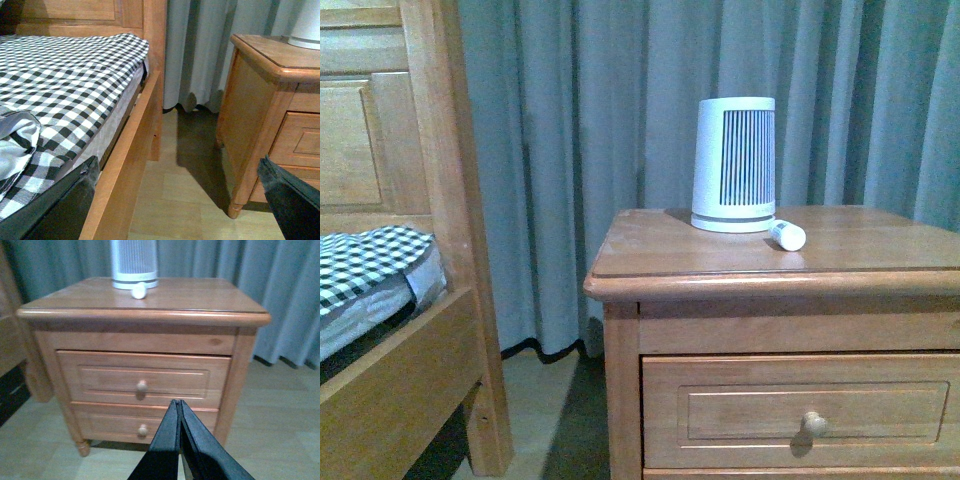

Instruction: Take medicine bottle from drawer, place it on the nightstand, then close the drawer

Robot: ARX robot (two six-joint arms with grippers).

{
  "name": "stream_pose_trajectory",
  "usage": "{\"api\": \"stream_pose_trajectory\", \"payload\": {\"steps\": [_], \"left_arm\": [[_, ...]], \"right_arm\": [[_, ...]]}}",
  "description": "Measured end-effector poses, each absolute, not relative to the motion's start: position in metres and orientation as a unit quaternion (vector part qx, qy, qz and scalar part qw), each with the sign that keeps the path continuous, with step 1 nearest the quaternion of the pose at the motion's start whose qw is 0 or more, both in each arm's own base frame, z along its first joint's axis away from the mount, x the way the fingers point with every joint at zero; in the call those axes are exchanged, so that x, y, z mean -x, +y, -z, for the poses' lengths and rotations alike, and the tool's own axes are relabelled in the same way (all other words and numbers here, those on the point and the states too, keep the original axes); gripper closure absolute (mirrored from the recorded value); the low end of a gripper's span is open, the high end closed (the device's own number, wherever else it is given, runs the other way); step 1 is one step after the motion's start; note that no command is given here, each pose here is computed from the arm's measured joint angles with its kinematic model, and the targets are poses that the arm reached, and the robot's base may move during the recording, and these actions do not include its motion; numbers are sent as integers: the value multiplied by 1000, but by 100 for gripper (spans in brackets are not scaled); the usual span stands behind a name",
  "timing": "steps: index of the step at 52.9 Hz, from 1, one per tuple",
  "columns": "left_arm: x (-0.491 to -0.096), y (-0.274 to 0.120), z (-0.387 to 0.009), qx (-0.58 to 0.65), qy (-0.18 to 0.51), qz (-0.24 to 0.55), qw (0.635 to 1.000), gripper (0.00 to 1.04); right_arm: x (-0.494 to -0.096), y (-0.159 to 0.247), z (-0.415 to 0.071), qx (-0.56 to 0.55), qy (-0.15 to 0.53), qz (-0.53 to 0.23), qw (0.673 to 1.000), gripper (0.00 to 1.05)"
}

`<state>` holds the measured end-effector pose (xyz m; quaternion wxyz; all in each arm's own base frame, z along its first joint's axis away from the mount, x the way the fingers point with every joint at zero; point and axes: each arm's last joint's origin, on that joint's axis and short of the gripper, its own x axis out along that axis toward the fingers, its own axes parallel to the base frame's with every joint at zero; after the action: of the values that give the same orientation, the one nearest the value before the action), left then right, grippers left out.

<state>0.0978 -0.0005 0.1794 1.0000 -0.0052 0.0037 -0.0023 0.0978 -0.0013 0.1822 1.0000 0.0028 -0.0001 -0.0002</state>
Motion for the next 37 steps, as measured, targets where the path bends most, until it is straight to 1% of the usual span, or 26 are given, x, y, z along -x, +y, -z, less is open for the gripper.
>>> {"api": "stream_pose_trajectory", "payload": {"steps": [23,37], "left_arm": [[-98,0,-179,5,4,2,1000,7],[-98,0,-179,5,4,2,1000,7]], "right_arm": [[-97,0,-167,-2,-1,0,1000,101],[-97,0,-167,-2,-2,0,1000,56]]}}
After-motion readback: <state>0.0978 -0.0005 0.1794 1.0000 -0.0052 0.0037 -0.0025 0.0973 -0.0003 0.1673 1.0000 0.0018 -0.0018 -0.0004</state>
